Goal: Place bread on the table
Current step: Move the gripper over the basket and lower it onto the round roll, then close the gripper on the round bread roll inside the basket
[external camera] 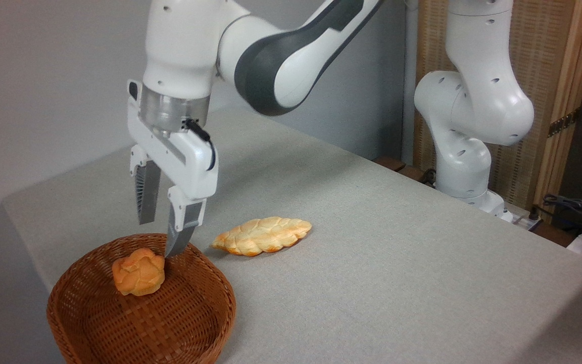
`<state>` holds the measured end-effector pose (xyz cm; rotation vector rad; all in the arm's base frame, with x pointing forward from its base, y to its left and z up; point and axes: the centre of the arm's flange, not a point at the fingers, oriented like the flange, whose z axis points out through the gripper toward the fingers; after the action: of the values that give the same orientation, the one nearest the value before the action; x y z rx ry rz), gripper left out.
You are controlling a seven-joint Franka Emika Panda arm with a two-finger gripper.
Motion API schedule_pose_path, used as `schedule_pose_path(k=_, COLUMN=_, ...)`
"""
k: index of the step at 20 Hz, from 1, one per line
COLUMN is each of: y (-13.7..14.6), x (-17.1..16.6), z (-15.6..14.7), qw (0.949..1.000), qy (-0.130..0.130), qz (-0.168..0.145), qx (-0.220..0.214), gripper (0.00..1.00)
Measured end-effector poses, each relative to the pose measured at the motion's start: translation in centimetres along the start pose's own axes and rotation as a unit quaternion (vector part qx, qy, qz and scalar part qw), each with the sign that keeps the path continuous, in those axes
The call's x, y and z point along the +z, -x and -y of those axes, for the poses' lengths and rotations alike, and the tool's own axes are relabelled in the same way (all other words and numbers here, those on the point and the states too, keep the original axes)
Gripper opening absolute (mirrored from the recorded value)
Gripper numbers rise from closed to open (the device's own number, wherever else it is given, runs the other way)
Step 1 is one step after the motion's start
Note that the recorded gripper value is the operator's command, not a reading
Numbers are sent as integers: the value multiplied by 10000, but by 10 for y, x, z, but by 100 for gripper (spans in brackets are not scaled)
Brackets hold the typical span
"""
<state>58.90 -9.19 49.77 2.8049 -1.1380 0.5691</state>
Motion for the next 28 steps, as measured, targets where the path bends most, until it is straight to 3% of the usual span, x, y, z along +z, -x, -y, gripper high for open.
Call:
schedule_pose_path(k=9, y=-22, x=64, z=-14, qw=9997, qy=-33, qz=-178, qx=180, gripper=100)
schedule_pose_path(k=22, y=-25, x=91, z=-24, qw=9974, qy=-144, qz=141, qx=697, gripper=100)
schedule_pose_path(k=23, y=-25, x=91, z=-25, qw=9972, qy=-147, qz=149, qx=714, gripper=91)
schedule_pose_path(k=26, y=-25, x=92, z=-25, qw=9970, qy=-152, qz=161, qx=744, gripper=46)
schedule_pose_path(k=28, y=-26, x=92, z=-26, qw=9967, qy=-160, qz=168, qx=773, gripper=39)
